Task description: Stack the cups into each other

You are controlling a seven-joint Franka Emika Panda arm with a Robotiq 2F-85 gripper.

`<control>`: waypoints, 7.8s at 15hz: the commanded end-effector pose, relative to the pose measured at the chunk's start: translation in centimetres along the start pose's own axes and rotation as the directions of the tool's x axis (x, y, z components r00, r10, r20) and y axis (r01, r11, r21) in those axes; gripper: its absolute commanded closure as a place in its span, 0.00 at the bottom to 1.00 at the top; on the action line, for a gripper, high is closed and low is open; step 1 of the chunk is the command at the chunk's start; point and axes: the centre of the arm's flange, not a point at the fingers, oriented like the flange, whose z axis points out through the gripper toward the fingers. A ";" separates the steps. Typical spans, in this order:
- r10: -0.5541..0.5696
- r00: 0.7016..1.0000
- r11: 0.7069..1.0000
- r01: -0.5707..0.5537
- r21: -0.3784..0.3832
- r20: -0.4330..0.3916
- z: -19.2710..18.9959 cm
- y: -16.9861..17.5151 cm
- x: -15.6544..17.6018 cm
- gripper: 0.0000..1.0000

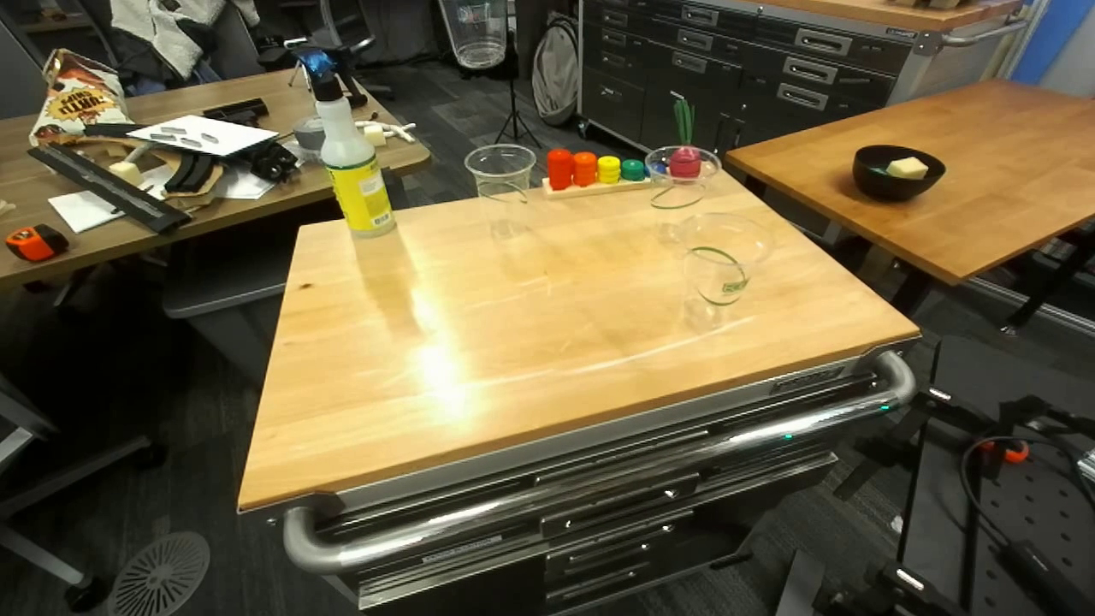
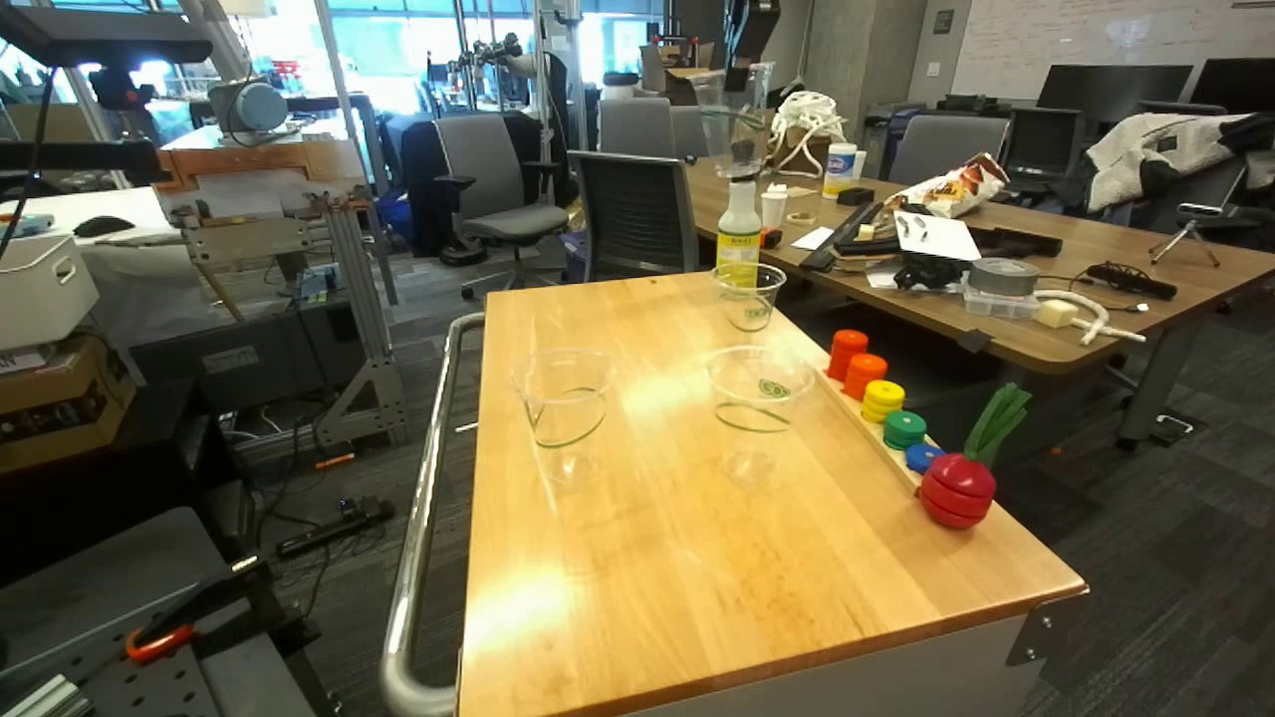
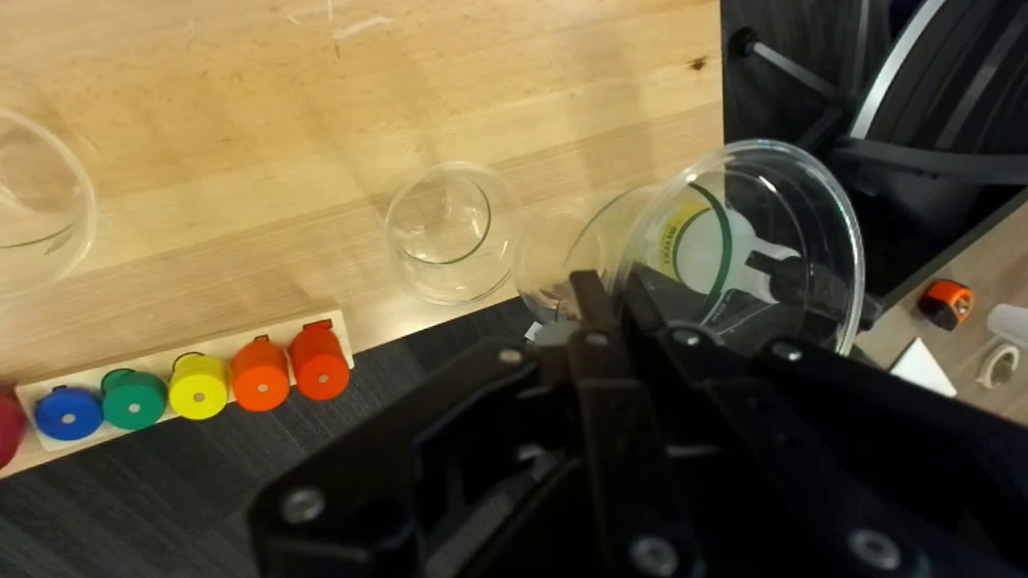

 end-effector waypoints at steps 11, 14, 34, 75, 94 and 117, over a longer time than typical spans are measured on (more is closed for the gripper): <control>0.120 0.990 0.991 -0.114 -0.074 0.079 9.0 0.7 6.4 0.98; 0.120 0.986 0.990 -0.110 -0.090 0.112 9.3 1.6 5.5 0.98; 0.071 0.990 0.986 -0.051 -0.159 0.120 14.6 3.6 5.7 0.53; 0.181 0.980 0.937 -0.146 -0.317 0.084 20.0 1.4 3.8 0.98; 0.431 0.896 0.901 -0.433 0.001 0.106 -6.3 13.9 -3.1 0.98; 0.544 0.838 0.839 -0.543 0.041 -0.034 1.3 25.5 -3.5 0.98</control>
